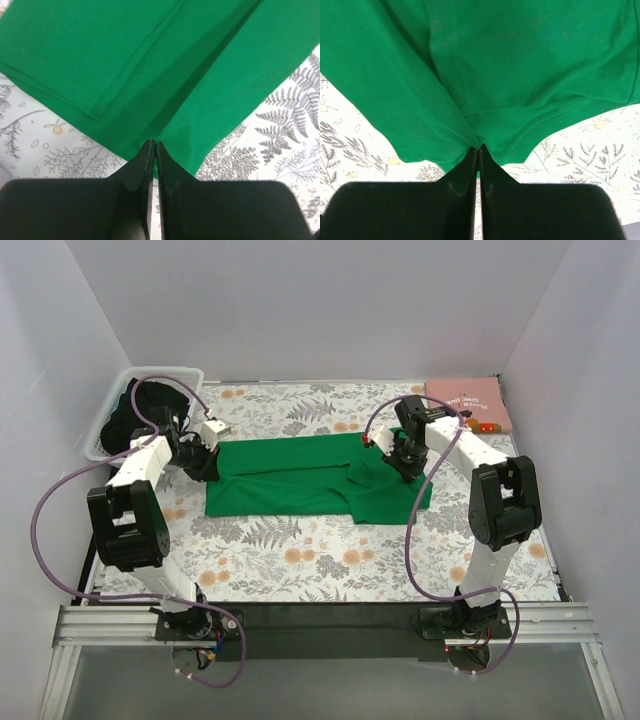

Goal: Fold and stack the t-shirts
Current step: Fold the tshirt

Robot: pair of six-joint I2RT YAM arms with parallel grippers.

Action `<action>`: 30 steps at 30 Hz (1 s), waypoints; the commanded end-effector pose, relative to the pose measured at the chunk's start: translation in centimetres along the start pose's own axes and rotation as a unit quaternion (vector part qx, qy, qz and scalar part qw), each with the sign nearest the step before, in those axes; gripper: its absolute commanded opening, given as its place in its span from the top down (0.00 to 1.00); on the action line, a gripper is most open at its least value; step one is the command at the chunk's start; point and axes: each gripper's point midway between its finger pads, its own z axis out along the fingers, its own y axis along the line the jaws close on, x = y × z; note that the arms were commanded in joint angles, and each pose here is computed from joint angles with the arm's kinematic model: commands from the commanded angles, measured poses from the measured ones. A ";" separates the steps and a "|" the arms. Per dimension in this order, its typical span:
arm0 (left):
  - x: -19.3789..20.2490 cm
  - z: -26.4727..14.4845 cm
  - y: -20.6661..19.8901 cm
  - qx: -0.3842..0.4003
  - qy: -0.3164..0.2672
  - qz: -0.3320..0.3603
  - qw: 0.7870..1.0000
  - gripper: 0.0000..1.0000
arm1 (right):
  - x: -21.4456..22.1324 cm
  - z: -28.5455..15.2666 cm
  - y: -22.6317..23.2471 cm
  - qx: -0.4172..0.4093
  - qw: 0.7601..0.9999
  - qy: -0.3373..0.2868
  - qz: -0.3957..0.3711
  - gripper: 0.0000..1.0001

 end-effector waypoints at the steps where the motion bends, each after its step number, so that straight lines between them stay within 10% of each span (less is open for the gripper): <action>1: -2.1 -0.5 1.6 -0.019 -0.030 0.005 0.999 1.00 | -0.9 -0.9 -1.2 0.004 1.000 -0.013 -0.007 0.99; 30: 0.0 1.2 3.6 -0.030 -0.028 -0.033 0.999 1.00 | -1.7 -0.1 -4.3 0.014 1.000 -0.017 0.010 0.99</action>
